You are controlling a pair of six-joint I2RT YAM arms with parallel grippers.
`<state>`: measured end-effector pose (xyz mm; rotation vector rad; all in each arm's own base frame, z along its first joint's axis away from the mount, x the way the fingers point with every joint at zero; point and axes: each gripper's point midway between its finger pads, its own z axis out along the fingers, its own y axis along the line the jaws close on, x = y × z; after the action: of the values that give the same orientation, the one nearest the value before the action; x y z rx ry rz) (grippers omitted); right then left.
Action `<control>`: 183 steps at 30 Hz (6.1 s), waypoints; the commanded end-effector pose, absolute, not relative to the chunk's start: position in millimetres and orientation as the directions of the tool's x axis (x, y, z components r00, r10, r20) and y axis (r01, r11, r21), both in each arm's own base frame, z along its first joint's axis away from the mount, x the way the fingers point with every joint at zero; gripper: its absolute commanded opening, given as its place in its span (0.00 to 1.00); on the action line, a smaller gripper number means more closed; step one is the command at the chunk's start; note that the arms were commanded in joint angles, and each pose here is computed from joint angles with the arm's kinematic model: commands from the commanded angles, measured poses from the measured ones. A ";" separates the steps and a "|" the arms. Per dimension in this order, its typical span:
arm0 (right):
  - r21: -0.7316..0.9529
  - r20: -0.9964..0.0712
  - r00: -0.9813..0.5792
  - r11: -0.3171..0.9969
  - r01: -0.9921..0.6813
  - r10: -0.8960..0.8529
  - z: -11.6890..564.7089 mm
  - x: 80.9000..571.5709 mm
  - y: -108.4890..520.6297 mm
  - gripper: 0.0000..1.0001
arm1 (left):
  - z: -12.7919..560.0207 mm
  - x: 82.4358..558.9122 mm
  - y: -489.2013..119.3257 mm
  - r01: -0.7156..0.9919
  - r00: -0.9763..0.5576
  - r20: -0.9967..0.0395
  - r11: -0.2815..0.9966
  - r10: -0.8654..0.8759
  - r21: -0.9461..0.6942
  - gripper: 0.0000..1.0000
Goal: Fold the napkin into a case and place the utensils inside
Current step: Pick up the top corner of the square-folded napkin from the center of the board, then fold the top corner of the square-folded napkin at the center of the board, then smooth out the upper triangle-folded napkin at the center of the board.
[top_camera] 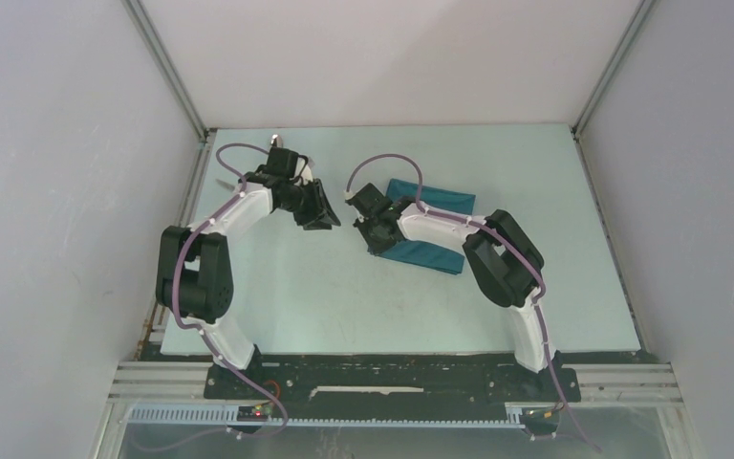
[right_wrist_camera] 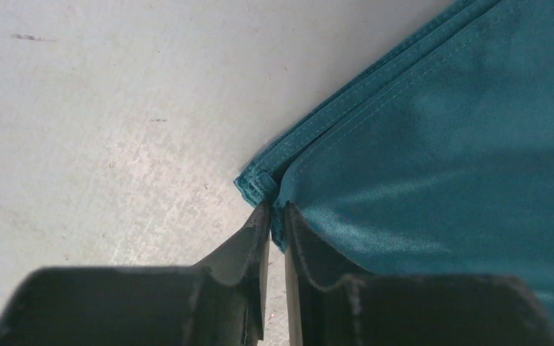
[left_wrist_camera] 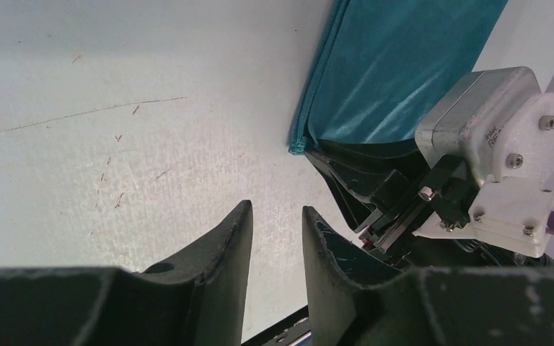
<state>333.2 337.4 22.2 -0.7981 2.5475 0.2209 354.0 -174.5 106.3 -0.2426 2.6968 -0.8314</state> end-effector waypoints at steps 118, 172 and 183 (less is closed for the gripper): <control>0.402 -0.522 -0.793 0.911 0.098 0.316 107.1 484.6 64.7 0.56 | 116.0 346.7 -215.1 0.044 -0.952 -0.243 0.699 -0.187 -0.714 0.47; 0.860 -0.262 -0.888 0.509 -0.038 0.377 73.2 346.1 169.2 0.88 | 57.5 569.7 -359.4 -0.123 -0.766 -0.045 0.214 -0.641 -0.969 0.48; 0.847 -0.261 -0.898 0.530 -0.038 0.355 66.8 339.8 166.6 0.88 | 121.6 565.7 -366.1 0.148 -0.824 -0.342 0.412 -0.451 -0.899 0.77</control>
<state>340.7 166.6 63.1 0.3142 2.3793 1.3373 576.5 -365.7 63.4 -0.5396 2.1395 -1.4989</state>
